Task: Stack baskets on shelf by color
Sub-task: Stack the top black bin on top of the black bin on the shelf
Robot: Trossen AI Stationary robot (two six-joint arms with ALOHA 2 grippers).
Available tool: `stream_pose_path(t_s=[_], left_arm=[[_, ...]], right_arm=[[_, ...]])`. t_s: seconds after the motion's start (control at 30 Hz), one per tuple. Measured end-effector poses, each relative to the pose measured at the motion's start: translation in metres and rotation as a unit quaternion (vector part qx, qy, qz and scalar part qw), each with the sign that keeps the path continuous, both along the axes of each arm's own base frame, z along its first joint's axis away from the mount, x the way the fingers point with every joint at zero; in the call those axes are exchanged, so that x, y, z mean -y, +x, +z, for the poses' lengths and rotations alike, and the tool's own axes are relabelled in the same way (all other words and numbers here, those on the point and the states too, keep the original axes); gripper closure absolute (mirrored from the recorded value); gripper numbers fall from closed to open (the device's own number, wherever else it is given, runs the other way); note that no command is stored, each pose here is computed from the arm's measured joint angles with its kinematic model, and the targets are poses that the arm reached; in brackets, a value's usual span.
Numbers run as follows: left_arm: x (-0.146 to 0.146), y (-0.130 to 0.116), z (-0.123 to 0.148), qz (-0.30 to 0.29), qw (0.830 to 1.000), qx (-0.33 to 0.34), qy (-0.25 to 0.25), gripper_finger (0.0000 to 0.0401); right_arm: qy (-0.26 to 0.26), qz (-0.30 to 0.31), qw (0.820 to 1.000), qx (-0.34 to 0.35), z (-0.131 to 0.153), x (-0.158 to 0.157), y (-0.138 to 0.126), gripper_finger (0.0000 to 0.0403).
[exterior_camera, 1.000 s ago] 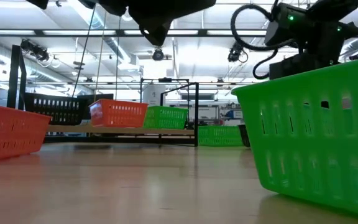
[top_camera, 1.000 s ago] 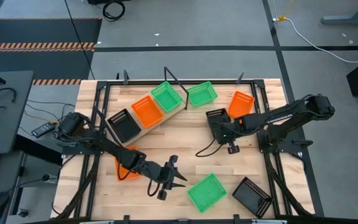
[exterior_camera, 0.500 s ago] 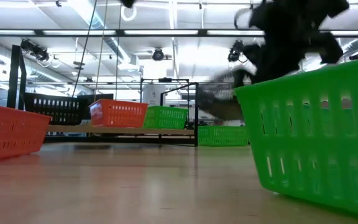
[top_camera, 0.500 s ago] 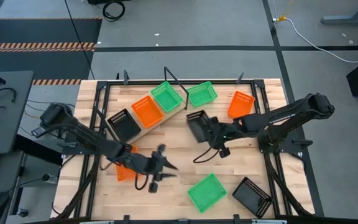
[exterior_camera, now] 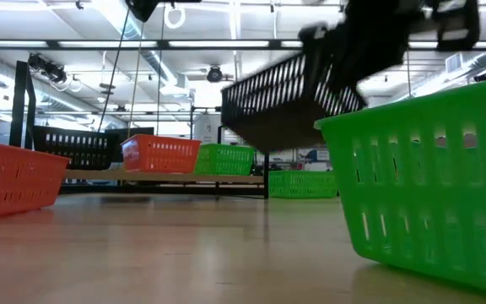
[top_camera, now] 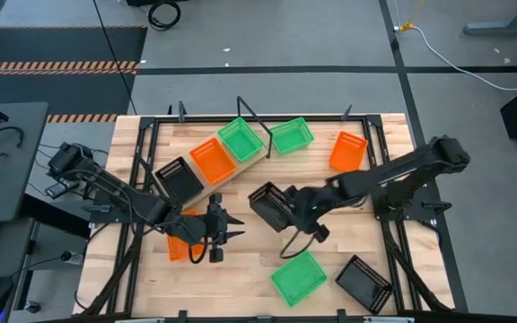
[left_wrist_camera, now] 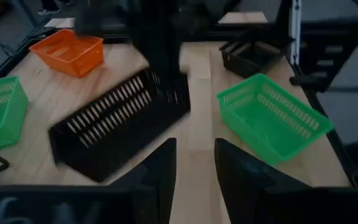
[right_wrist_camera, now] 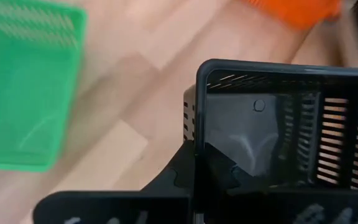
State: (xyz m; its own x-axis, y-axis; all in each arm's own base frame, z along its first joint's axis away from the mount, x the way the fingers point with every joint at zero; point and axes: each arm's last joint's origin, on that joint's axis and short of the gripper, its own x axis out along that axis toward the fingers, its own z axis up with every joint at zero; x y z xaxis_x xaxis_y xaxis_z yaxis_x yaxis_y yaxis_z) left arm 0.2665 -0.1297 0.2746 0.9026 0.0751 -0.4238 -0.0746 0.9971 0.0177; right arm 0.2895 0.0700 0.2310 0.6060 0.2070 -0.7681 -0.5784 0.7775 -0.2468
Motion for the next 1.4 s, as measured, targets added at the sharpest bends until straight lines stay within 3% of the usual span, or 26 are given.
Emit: stream_pose_path(t_s=[0.2,0.53,0.77,0.9,1.07,1.23,1.4], left_arm=[[0.000,0.000,-0.001,0.006,1.000,-0.002,-0.011,0.0284],[-0.001,-0.004,-0.008,0.030,0.998,-0.036,-0.040,0.0284],[0.004,-0.013,-0.016,0.052,0.993,-0.074,-0.075,0.0284],[0.007,-0.014,-0.015,0.053,0.992,-0.071,-0.088,0.0284],[0.005,-0.008,-0.019,0.088,0.985,-0.064,-0.137,0.0284],[0.005,0.014,-0.039,0.103,0.972,-0.074,-0.199,0.0284],[0.001,0.040,-0.059,0.117,0.951,-0.125,-0.258,0.0284]], right_arm=[[-0.030,-0.007,0.998,-0.052,-0.042,-0.013,0.040,0.0393],[-0.029,-0.004,0.999,-0.044,-0.040,-0.031,0.109,0.0387],[-0.022,-0.014,0.999,-0.047,-0.039,-0.034,0.118,0.0299],[-0.011,-0.034,0.998,-0.055,-0.032,-0.032,0.113,0.0233],[-0.031,-0.104,0.987,-0.117,-0.005,-0.024,0.085,0.0183],[-0.057,-0.203,0.960,-0.183,0.028,-0.009,0.041,0.0175],[-0.051,-0.271,0.940,-0.203,0.057,0.004,-0.004,0.0186]])
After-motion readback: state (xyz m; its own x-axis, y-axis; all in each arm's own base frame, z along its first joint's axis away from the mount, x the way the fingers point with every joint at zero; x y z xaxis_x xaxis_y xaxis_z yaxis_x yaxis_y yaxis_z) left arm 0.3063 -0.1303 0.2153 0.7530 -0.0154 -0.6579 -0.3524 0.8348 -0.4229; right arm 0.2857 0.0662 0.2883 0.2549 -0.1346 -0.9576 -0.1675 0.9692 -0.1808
